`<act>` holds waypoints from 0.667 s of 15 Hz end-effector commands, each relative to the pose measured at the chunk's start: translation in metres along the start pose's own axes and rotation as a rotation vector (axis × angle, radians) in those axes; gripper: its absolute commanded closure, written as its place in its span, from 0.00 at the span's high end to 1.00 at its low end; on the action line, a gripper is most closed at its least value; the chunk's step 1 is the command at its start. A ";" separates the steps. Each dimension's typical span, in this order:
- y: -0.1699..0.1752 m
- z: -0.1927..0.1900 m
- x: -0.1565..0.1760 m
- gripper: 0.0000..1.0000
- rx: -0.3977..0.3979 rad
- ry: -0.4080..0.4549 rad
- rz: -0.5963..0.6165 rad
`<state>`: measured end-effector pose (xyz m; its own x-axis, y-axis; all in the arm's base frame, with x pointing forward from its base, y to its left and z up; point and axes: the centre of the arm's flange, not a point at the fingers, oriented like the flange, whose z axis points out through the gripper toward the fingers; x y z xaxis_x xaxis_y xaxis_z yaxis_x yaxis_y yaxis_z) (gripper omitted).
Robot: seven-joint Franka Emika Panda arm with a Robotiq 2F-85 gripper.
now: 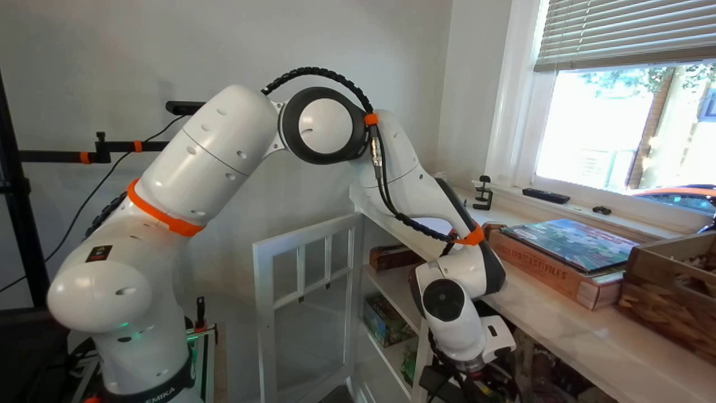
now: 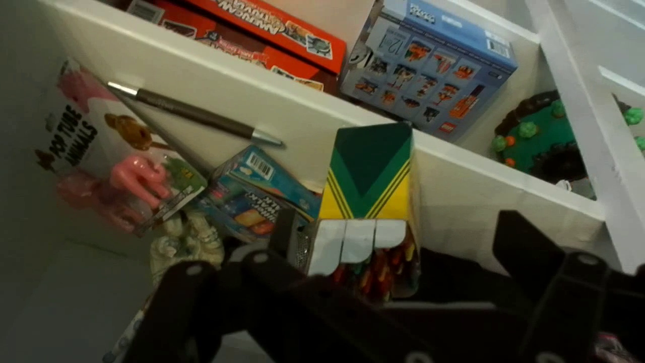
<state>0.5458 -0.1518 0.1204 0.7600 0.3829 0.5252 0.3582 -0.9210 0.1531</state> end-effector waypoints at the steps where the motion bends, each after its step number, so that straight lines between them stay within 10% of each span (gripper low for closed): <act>1: -0.001 -0.003 -0.003 1.00 0.054 -0.040 0.067; 10: -0.001 0.019 -0.007 1.00 0.053 -0.139 0.221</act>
<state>0.5400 -0.1492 0.1058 0.8528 0.2235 0.4721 0.2427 -0.9699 0.0209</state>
